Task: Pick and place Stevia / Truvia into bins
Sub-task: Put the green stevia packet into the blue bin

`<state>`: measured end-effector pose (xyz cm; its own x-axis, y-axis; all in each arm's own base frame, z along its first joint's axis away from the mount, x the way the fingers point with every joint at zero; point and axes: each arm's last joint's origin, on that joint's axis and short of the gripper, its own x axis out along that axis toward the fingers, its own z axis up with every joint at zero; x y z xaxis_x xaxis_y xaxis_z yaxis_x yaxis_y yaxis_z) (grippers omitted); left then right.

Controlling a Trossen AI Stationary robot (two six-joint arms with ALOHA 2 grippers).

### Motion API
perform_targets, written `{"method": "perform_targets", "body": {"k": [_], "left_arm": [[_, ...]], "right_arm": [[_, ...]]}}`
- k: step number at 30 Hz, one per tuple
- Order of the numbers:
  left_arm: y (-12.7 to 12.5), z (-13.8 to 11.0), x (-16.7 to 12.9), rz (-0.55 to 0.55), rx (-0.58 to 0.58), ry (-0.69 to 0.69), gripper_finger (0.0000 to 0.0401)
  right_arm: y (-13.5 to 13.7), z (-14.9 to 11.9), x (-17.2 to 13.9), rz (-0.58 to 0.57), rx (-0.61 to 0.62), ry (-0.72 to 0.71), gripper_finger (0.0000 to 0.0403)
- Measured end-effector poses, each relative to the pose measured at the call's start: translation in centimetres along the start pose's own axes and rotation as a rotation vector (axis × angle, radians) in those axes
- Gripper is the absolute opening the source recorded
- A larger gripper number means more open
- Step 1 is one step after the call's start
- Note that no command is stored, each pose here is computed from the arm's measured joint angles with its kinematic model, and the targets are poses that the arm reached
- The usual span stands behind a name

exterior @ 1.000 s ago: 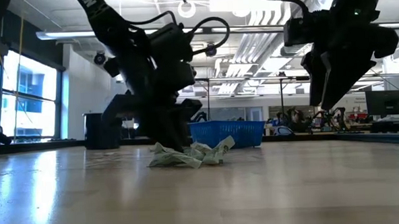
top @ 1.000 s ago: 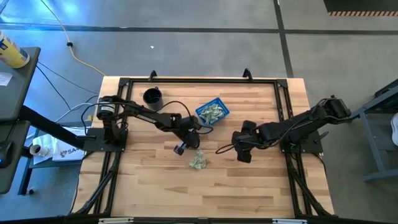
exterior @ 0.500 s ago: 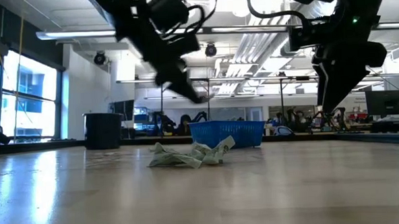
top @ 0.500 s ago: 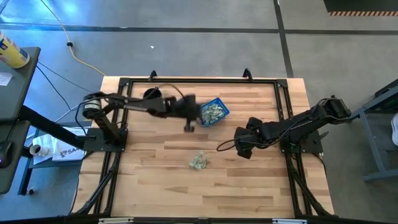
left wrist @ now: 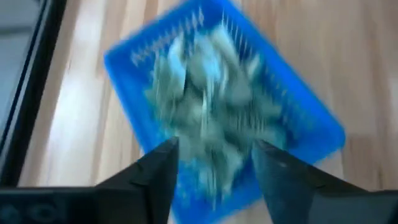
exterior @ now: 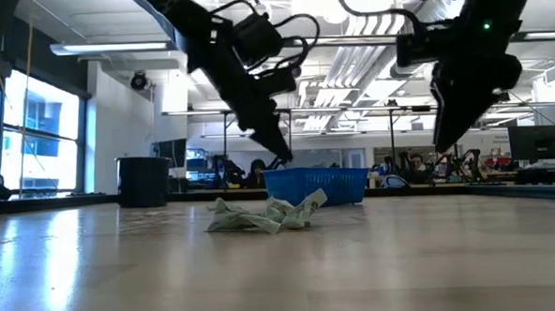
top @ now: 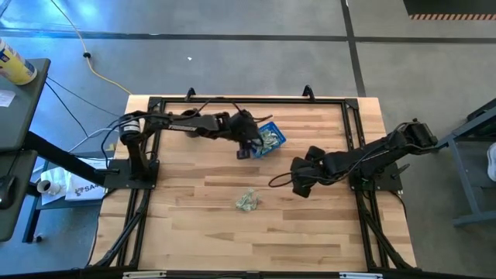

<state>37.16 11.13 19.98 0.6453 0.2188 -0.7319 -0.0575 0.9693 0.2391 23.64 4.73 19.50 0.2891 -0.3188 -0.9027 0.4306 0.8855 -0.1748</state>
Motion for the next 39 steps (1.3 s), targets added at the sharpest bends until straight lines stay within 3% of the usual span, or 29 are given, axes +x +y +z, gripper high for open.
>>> {"method": "perform_targets", "body": {"k": [5,9,12,18,26,31,39], "left_arm": [[-0.7,1.6,-4.2,0.009,-0.048,0.109,0.0265],[-2.3,0.2,-6.2,-0.06,-0.113,0.213,0.0246],[-3.2,-1.4,-7.5,-0.052,-0.167,0.271,0.0221],[-5.8,-4.9,-9.3,-0.078,-0.211,0.352,0.0181],[-8.2,-7.7,-11.3,-0.097,-0.259,0.368,0.0155],[-8.9,-8.2,-12.0,-0.099,-0.26,0.357,0.0149],[-9.0,-9.1,-11.9,-0.056,-0.244,0.38,0.0151]], "right_arm": [[1.7,2.1,0.4,0.16,-0.092,-0.171,0.0303],[4.2,3.9,2.2,0.393,-0.317,-0.288,0.0303],[6.3,4.3,3.9,0.489,-0.475,-0.347,0.0303],[9.5,5.9,6.2,0.479,-0.632,-0.371,0.0303],[10.7,8.1,8.7,0.442,-0.578,-0.219,0.0295],[10.6,8.6,8.3,0.42,-0.595,-0.131,0.0228],[10.8,10.3,6.4,0.417,-0.521,-0.078,0.0034]]}}
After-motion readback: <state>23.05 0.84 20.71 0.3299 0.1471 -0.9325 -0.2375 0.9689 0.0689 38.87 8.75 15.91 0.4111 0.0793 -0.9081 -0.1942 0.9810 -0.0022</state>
